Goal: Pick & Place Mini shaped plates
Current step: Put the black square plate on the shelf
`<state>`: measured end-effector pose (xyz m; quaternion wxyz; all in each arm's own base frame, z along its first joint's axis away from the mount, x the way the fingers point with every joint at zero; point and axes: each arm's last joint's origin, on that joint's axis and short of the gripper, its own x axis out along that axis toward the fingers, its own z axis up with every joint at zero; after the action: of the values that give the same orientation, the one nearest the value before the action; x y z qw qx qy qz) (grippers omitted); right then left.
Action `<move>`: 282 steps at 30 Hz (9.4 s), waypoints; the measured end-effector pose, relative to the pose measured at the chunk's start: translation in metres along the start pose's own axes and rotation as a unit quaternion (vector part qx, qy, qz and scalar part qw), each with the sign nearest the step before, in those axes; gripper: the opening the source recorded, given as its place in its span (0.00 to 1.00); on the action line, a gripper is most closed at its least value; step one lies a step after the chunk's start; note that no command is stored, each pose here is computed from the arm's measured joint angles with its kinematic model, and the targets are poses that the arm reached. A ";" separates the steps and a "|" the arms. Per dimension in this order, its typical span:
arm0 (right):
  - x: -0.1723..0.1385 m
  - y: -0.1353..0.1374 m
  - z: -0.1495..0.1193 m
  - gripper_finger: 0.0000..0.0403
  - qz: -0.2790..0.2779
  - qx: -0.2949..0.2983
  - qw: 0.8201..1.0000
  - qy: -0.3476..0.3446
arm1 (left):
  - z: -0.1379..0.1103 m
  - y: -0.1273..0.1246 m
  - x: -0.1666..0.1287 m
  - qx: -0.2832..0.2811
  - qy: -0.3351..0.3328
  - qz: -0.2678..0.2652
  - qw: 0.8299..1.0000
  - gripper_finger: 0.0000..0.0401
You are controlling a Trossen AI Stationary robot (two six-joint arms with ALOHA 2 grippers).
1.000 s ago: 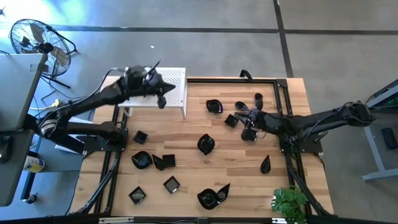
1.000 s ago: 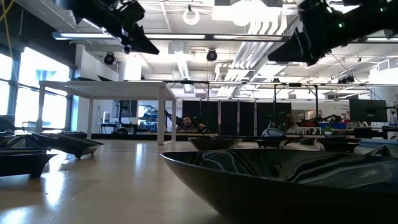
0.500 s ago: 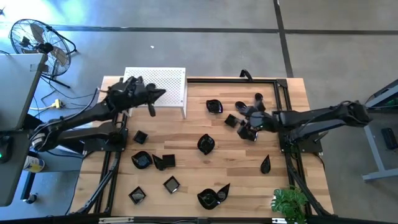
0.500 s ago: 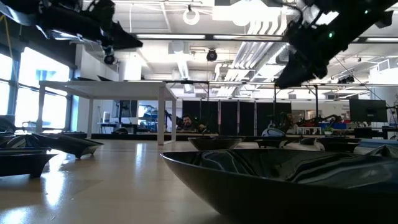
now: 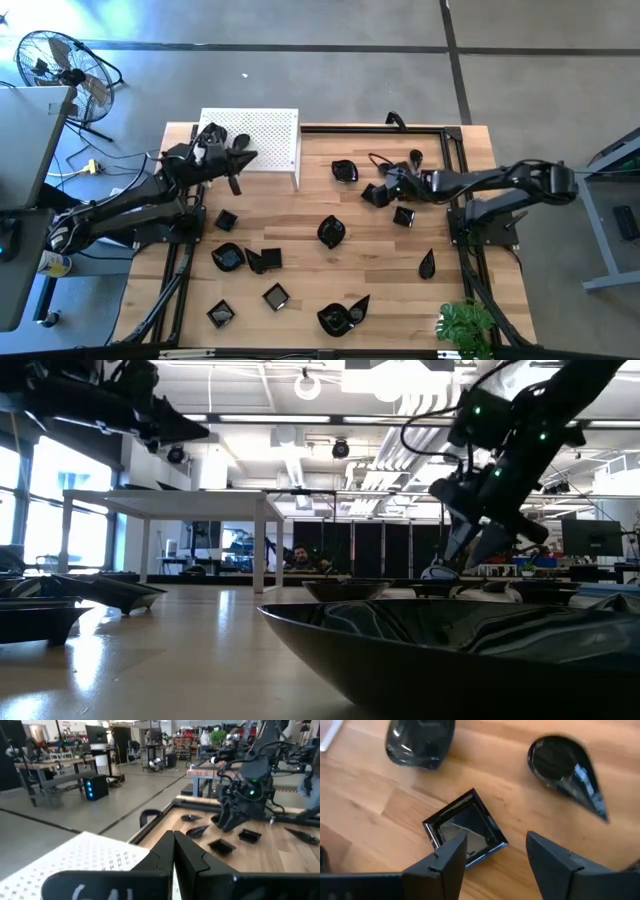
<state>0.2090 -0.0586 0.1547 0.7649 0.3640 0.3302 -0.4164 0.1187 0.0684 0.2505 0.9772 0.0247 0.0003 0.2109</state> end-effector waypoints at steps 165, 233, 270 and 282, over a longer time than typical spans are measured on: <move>0.000 0.190 0.126 0.03 0.305 -0.200 0.842 -0.399 | 0.036 -0.025 0.065 -0.169 0.041 0.032 0.984 0.02; 0.012 0.192 0.106 0.23 0.299 -0.292 0.854 -0.310 | 0.028 0.085 0.087 -0.333 0.303 0.114 0.886 0.00; 0.011 0.192 0.105 0.23 0.300 -0.311 0.846 -0.313 | 0.071 0.081 0.094 -0.166 0.273 0.072 0.945 0.17; -0.006 0.193 0.085 0.01 0.336 -0.399 0.813 -0.259 | 0.051 0.061 0.138 -0.056 0.288 0.005 0.956 0.02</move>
<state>0.3936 -0.0520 0.2578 0.9925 -0.0068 0.1140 -0.0439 0.2198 0.1781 0.3056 0.9344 -0.0922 0.2698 0.2136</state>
